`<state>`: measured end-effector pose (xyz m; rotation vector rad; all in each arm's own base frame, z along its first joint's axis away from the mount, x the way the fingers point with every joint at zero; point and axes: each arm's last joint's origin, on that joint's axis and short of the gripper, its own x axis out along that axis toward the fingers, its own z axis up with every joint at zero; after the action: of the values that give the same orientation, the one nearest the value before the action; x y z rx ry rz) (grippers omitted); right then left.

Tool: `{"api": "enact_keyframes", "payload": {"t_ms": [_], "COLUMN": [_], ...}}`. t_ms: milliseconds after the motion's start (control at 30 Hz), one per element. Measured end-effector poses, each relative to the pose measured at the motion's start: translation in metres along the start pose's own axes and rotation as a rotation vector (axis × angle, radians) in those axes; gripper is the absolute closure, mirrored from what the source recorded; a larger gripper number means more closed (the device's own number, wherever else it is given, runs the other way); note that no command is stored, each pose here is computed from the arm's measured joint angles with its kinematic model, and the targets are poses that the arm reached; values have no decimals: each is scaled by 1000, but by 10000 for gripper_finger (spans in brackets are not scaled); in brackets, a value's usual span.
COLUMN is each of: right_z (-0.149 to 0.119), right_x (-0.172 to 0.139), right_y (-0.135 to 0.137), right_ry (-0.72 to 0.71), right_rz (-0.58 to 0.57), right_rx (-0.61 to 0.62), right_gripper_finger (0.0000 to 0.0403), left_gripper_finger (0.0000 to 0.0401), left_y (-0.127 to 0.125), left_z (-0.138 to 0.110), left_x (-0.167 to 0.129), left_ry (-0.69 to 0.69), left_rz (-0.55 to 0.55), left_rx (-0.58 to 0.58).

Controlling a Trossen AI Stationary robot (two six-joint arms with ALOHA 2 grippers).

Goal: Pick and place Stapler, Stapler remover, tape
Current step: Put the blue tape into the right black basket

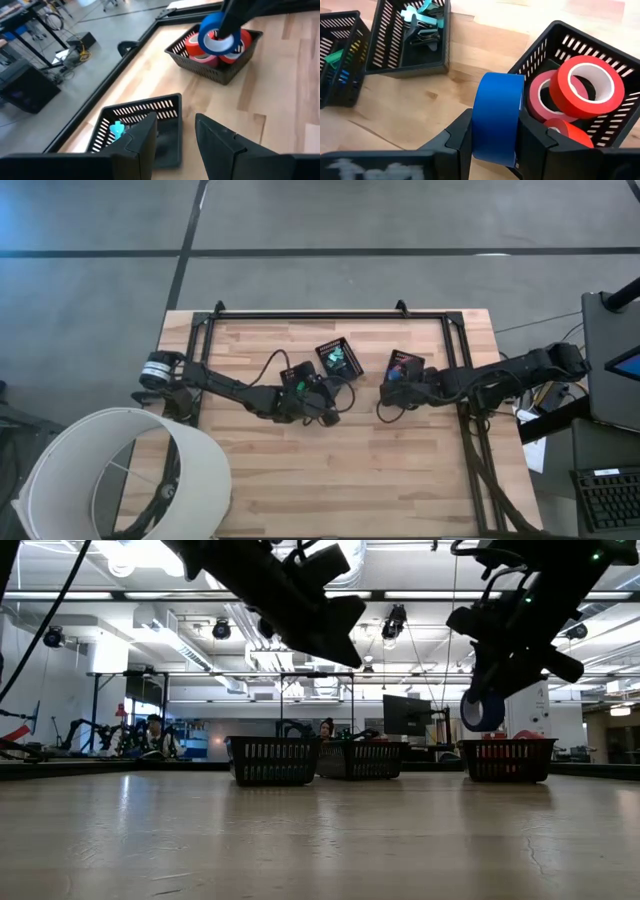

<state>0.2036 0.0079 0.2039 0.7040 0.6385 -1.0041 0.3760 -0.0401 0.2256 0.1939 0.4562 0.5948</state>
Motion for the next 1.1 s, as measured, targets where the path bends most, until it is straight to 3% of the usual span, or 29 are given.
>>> {"api": "enact_keyframes", "payload": {"t_ms": [200,367,833,1100], "right_z": [-1,-6,-8,-10], "right_x": [1,7,21,22], "right_y": [-1,-2,-5,-5], "right_ry": [2,18,50,96], "right_rz": [-6,-34,-97,-87], "right_rx": [11,95,71,48], "right_gripper_finger": [291,291,290,262], "left_gripper_finger": [263,263,263,263], "left_y": [0,0,0,0], "left_z": [-2,-2,-2,-2], "left_x": [0,0,0,0], "left_ry": [14,13,13,13], "left_rz": [-9,-9,-10,-10], "left_rx": [-7,-10,-10,-10]}}
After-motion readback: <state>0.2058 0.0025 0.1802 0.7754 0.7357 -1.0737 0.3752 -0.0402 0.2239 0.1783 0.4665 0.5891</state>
